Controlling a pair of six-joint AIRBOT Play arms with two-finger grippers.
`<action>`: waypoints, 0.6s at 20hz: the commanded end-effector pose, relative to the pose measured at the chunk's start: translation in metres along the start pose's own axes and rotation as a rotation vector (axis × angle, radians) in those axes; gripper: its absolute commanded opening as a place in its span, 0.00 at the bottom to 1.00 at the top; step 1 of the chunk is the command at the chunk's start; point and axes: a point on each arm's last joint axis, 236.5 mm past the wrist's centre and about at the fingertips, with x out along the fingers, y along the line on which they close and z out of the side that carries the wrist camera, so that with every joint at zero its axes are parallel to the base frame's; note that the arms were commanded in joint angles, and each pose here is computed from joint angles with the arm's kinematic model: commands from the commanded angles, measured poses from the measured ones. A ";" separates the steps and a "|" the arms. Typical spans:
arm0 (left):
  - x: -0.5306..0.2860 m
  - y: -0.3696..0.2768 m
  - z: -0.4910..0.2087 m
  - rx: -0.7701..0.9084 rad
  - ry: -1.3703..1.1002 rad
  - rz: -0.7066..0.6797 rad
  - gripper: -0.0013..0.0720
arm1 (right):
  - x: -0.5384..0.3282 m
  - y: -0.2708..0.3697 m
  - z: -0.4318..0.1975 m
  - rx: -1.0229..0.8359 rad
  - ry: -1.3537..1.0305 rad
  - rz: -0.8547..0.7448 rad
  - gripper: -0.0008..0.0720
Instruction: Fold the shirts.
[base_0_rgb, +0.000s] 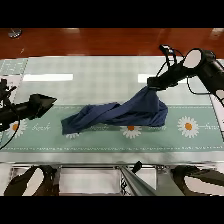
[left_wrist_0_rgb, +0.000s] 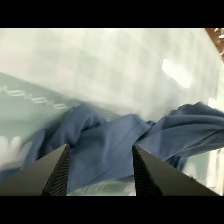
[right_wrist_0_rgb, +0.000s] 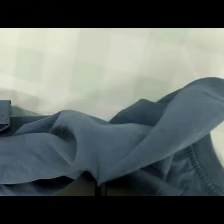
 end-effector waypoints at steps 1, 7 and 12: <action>-0.018 0.041 -0.031 -0.003 0.149 0.161 0.65 | 0.000 0.001 -0.001 -0.004 0.006 0.002 0.04; -0.009 0.041 -0.105 -0.024 0.385 0.131 0.84 | 0.000 0.000 -0.001 -0.022 0.005 0.000 0.04; -0.004 0.034 -0.126 0.023 0.447 0.121 0.84 | 0.000 0.000 -0.001 -0.030 0.004 0.000 0.04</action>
